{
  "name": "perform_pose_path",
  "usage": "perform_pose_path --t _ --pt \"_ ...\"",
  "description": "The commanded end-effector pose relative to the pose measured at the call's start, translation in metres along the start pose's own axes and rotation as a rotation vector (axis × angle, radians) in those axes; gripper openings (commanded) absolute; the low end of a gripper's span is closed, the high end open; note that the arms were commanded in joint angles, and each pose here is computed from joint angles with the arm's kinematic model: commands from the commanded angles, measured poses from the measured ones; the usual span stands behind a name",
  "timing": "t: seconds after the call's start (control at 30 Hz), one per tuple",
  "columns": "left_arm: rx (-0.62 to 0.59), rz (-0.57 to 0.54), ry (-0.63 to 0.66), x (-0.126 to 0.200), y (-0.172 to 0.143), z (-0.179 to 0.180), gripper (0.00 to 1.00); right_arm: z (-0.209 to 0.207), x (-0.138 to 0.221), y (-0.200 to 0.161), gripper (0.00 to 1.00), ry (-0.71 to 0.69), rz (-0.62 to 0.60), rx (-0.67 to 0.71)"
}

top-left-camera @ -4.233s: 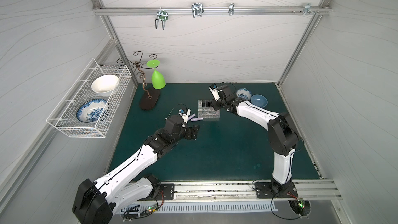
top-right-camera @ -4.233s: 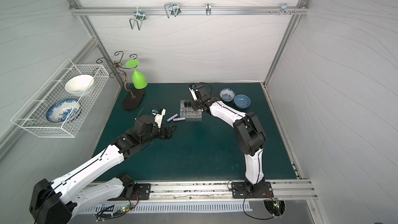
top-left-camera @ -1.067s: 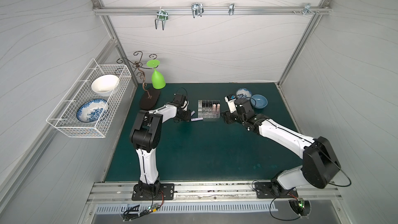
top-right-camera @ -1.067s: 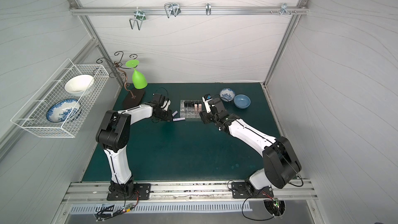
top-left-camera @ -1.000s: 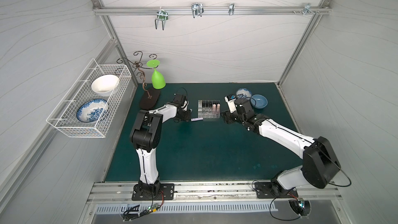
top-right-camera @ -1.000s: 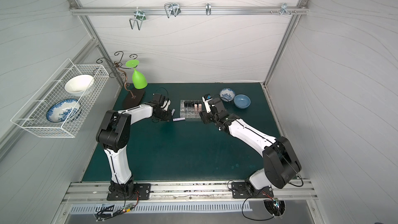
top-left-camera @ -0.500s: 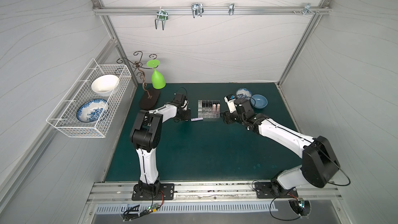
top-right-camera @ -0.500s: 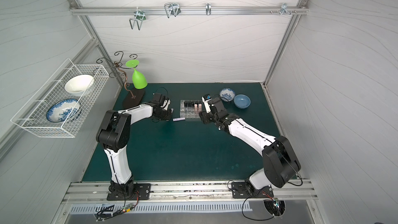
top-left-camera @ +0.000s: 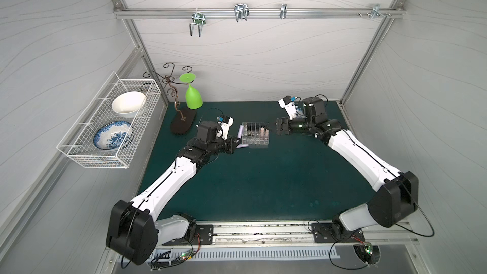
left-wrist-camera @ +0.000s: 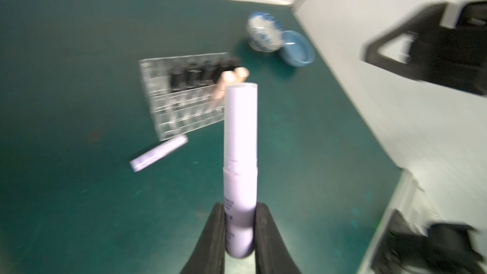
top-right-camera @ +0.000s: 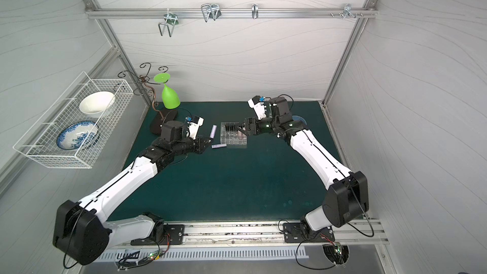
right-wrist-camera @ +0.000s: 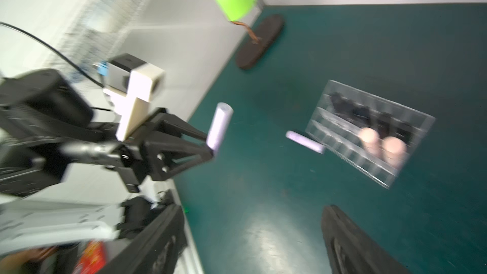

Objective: Arrange the lipsticks in the organizer
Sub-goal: Pick up the lipstick at the center of the board.

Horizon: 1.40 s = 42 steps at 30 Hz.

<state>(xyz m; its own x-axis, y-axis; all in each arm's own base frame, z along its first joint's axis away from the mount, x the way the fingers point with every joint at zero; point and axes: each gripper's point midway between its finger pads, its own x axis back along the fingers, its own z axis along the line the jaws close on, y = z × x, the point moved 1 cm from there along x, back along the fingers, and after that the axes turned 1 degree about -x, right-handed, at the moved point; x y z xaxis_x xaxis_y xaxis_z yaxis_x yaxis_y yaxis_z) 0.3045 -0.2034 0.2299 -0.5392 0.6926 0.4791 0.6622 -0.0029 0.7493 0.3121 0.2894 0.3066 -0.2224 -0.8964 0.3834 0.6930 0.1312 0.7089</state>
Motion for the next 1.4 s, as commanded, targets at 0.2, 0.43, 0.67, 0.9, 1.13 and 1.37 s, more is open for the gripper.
perform_pose_path --t 0.2,0.43,0.67,0.9,1.13,1.37 --pt "-0.066 -0.004 -0.279 0.016 0.002 -0.075 0.16 0.036 -0.018 -0.012 0.78 0.259 0.182 -0.083" --pt "-0.094 -0.001 -0.276 0.026 0.004 -0.083 0.16 0.047 -0.031 -0.022 0.65 0.304 0.236 -0.080" --pt "-0.099 -0.004 -0.287 0.028 0.005 -0.086 0.16 0.056 -0.031 -0.021 0.48 0.376 0.247 -0.094" --pt "-0.097 -0.010 -0.294 0.030 0.006 -0.088 0.16 0.060 -0.034 -0.024 0.38 0.414 0.265 -0.108" --pt "-0.098 -0.003 -0.285 0.028 0.004 -0.086 0.16 0.059 -0.039 -0.029 0.36 0.415 0.286 -0.116" --pt "-0.100 -0.006 -0.276 0.029 0.004 -0.085 0.19 0.056 -0.041 -0.031 0.24 0.392 0.287 -0.114"
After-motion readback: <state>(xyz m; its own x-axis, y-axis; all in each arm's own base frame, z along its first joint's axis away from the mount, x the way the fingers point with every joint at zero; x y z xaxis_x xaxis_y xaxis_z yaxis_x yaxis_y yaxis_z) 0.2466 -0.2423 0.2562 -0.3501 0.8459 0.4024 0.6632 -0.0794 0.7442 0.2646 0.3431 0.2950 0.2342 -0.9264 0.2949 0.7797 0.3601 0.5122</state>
